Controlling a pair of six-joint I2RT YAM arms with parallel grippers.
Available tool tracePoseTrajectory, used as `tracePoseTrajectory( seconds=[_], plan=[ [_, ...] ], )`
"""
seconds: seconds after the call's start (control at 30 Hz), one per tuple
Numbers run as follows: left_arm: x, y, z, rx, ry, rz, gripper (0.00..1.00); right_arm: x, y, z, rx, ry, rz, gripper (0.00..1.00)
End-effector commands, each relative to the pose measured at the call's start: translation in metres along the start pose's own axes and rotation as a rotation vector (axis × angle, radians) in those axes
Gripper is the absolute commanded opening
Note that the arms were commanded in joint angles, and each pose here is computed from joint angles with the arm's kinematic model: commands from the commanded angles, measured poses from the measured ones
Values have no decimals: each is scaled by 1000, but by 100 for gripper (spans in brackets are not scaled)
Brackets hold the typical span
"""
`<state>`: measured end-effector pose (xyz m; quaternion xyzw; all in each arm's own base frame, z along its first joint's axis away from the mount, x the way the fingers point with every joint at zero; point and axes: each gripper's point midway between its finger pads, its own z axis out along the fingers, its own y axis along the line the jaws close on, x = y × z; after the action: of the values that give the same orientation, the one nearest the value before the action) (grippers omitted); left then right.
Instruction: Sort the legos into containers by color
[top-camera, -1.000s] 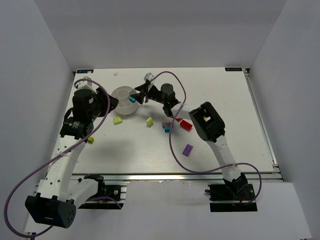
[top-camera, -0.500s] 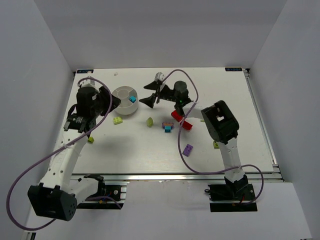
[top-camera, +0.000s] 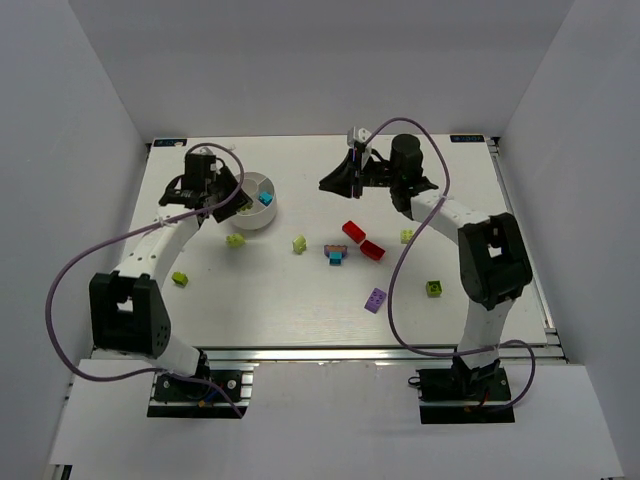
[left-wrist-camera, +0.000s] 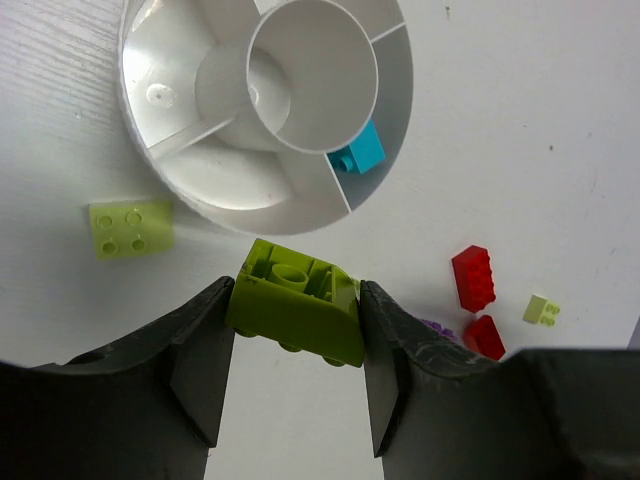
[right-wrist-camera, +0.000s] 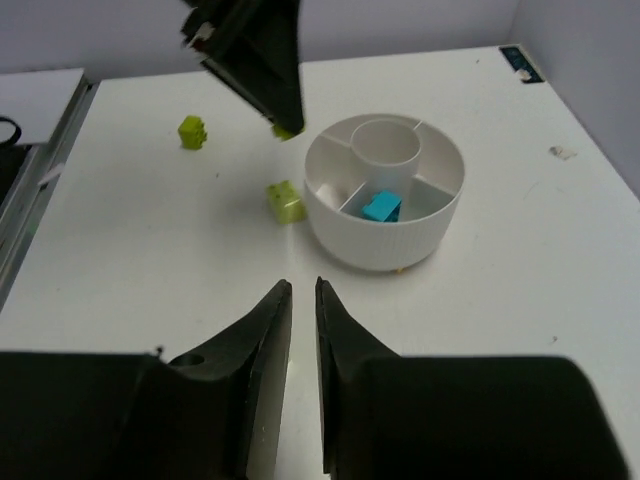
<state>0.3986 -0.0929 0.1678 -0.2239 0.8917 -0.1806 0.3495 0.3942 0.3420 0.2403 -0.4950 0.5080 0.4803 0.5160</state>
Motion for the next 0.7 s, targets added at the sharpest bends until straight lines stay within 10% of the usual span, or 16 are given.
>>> tracePoseTrajectory(
  seconds=[0.0,0.53,0.67],
  plan=[
    [-29,-13,8,14,-62,8,20,7,22,-16,-22,71,17,20],
    [-28,10,40,-111,-26,42,35,10,30,-48,33,85,43,33],
    [-23,15,48,-129,-10,50,49,13,32,-49,26,104,39,55]
  ],
)
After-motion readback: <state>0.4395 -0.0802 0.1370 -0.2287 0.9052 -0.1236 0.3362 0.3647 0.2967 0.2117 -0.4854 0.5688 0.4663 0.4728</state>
